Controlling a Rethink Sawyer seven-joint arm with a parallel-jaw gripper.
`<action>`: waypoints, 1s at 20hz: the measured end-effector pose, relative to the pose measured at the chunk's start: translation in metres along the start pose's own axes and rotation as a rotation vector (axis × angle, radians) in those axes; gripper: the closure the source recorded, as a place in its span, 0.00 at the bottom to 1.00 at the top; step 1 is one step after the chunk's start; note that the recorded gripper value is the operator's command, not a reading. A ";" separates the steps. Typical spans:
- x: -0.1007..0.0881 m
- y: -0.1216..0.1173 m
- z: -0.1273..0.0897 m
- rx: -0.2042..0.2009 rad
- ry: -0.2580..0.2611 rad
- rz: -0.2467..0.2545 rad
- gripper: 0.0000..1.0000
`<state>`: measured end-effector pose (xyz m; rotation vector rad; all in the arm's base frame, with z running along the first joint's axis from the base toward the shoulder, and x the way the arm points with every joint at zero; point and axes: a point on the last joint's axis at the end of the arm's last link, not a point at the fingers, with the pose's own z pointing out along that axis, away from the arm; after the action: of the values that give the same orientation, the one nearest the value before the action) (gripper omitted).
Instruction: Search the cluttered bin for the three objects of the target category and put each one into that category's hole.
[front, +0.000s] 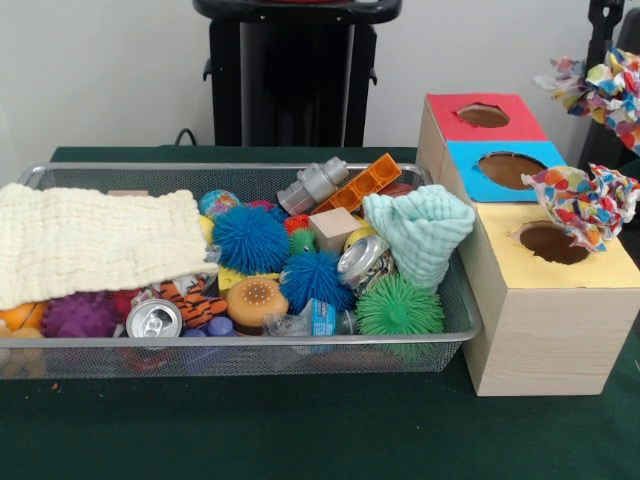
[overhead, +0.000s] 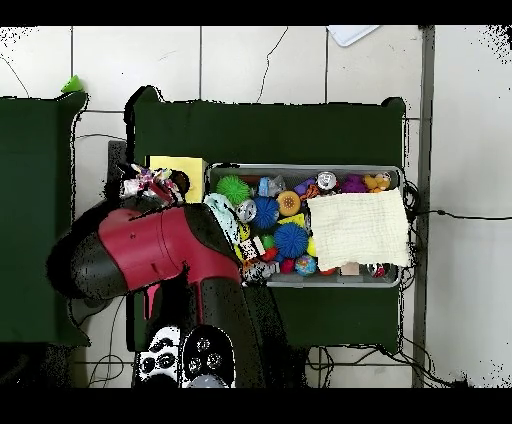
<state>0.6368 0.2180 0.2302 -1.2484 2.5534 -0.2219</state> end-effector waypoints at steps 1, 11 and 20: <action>0.000 0.001 0.000 -0.001 0.001 0.000 1.00; 0.012 0.022 0.028 -0.037 0.032 -0.011 1.00; 0.023 0.039 0.049 -0.069 0.052 -0.004 1.00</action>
<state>0.6108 0.2233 0.1695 -1.2891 2.6234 -0.1704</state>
